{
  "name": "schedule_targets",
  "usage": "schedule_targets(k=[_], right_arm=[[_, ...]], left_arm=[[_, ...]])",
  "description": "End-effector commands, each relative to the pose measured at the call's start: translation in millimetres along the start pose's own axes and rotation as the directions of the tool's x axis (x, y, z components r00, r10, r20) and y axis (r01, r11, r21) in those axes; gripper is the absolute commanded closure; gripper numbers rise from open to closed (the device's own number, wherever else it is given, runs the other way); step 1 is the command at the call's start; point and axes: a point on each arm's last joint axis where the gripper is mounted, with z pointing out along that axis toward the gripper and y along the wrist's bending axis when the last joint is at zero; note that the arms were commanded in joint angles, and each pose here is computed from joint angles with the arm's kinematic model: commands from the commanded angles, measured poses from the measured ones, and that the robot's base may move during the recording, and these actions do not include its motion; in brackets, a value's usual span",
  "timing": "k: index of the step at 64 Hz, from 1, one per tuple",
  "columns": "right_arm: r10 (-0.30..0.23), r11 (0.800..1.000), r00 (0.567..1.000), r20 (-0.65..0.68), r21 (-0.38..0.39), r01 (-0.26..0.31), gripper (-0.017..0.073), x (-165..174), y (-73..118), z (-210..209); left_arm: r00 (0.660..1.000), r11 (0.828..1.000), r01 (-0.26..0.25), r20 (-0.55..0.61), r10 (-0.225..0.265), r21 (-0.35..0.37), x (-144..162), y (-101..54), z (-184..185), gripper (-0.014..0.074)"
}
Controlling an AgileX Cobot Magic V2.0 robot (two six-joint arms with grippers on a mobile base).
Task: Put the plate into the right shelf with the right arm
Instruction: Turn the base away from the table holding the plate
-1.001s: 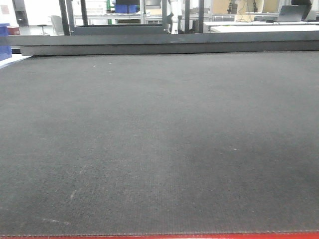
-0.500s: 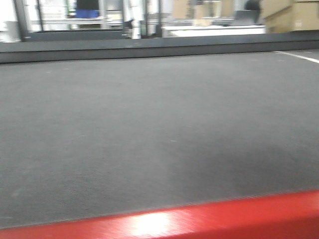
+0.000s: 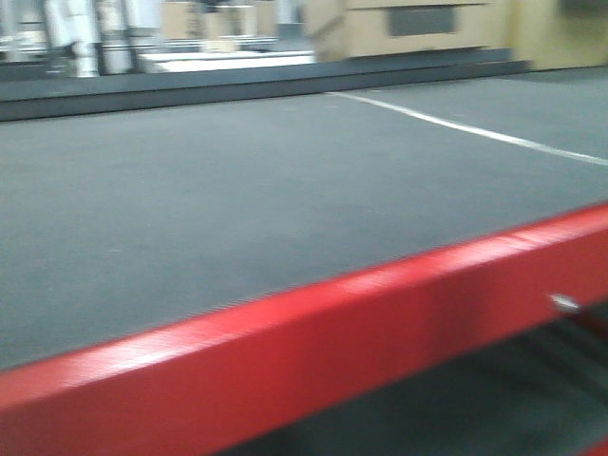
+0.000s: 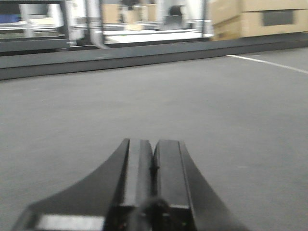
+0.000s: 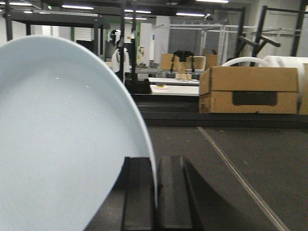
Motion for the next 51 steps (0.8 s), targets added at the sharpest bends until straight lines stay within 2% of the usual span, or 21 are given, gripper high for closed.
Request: schedule_targets(k=[1, 51], right_arm=[[-0.022, 1.000, 0.993, 0.115, -0.015, 0.024, 0.0496, -17.3, 1.8, -0.7], [-0.022, 1.000, 0.993, 0.115, -0.015, 0.024, 0.0496, -17.3, 1.8, -0.7]], left_arm=[[0.996, 1.000, 0.005, 0.090, -0.003, -0.027, -5.9, 2.2, -1.1, 0.0641], [0.996, 1.000, 0.005, 0.090, -0.003, -0.027, -5.9, 2.2, -1.1, 0.0641]])
